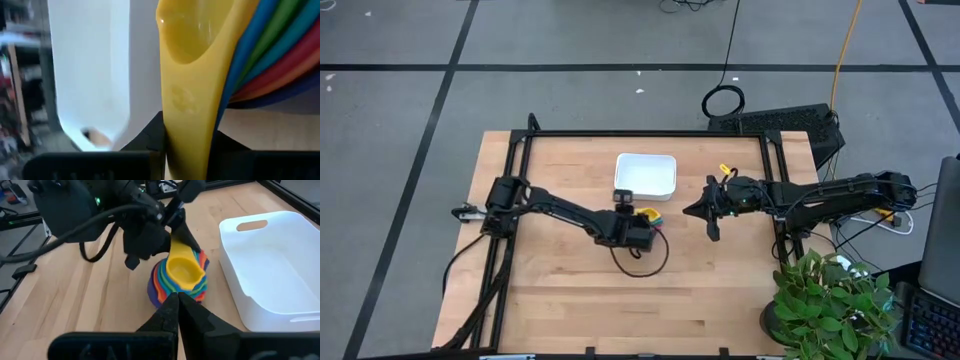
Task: Nest measuring cups in basket
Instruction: Put the stacked colored measuring cups into the white bin
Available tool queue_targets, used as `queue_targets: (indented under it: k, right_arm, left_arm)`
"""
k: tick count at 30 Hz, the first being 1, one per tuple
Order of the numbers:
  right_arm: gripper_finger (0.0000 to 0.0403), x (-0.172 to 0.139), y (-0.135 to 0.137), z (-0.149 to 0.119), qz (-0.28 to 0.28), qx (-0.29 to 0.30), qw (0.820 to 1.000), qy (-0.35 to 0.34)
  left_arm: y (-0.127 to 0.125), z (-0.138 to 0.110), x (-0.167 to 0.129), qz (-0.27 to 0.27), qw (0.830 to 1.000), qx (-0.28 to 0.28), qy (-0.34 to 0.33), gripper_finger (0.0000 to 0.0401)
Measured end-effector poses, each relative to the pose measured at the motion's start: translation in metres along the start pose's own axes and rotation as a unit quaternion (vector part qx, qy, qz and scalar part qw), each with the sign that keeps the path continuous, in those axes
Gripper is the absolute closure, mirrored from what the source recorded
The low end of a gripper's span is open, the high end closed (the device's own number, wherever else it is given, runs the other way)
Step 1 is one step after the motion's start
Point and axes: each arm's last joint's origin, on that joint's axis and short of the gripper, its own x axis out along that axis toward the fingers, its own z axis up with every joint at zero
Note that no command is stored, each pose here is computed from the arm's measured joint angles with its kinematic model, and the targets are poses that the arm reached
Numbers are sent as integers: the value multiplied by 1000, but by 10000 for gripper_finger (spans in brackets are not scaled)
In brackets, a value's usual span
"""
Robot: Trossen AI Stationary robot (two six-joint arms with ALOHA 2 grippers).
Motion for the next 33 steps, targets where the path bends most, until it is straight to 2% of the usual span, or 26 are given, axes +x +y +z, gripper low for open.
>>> queue_targets:
  k: [5, 11, 16, 24, 28, 33]
  right_arm:
    - [403, 0, 0, 0, 0, -1, 1000, -2]
    - [403, 6, 1, 9, 11, 24, 998, -50]
    - [403, 31, 1, 12, 25, 55, 993, -100]
    - [403, 86, -6, -15, 37, 118, 986, -112]
    - [403, 100, -9, -24, 46, 135, 981, -131]
    - [403, 109, -10, -36, 45, 147, 982, -113]
  left_arm:
    - [-15, -17, -5, 15, 997, -78, 7, 354]
    - [-29, -17, -17, 17, 995, -97, -15, 354]
    - [-32, -16, -21, 28, 992, -119, -30, 354]
    - [-30, -16, -20, 40, 991, -124, -31, 354]
    - [-30, -16, -19, 41, 991, -124, -30, 354]
    - [-29, -15, -19, 40, 991, -125, -31, 354]
